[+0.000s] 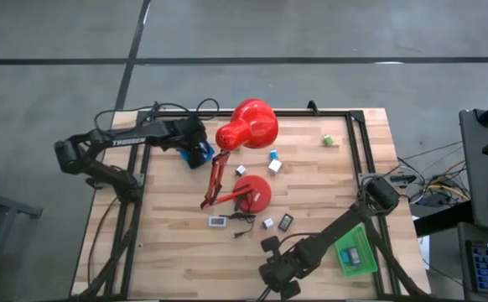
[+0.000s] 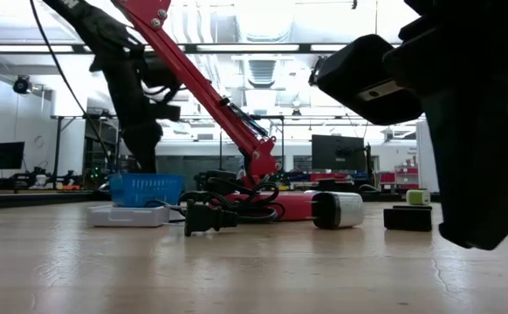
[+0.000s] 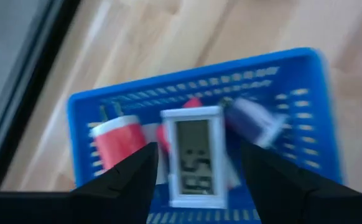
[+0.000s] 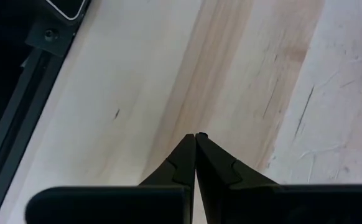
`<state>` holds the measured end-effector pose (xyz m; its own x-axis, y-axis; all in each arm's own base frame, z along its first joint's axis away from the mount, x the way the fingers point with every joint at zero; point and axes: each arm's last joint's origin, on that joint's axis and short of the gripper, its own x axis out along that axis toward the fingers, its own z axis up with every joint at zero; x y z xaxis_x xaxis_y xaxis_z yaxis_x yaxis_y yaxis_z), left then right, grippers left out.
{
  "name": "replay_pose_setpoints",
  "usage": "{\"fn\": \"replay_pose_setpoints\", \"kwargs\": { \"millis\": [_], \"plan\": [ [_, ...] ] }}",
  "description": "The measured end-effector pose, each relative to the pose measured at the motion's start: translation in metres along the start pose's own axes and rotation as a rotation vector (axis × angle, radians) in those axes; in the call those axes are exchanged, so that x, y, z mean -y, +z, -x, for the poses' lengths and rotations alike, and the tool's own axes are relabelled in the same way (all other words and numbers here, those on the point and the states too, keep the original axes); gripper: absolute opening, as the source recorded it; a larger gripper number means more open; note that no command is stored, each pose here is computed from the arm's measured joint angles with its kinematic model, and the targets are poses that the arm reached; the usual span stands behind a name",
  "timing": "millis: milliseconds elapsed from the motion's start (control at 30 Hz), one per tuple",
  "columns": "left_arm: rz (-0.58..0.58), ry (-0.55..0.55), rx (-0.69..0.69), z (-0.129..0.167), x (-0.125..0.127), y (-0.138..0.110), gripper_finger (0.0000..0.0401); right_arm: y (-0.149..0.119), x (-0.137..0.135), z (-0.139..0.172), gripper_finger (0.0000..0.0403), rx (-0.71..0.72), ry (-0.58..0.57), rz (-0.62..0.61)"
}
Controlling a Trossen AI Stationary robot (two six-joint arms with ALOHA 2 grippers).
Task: Pick & Place Office items
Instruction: Put the top white digital clock into the green bin
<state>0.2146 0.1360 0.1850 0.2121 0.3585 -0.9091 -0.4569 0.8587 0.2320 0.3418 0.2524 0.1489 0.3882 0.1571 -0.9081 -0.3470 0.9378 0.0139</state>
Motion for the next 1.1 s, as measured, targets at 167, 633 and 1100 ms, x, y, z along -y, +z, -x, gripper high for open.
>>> {"fn": "replay_pose_setpoints", "kwargs": {
  "millis": [167,633,1100],
  "plan": [
    [0.020,0.029,-0.020,-0.008,0.000,0.002,0.0232,0.000,0.000,0.000,0.0008,-0.002,0.004,0.000],
    [0.022,-0.008,-0.103,-0.032,0.003,0.002,0.0232,0.000,0.000,0.004,0.0008,-0.003,0.006,0.004],
    [0.008,0.004,-0.084,-0.027,0.001,0.006,0.0135,0.000,0.002,0.004,0.0008,-0.004,0.004,-0.002]
  ]
}}
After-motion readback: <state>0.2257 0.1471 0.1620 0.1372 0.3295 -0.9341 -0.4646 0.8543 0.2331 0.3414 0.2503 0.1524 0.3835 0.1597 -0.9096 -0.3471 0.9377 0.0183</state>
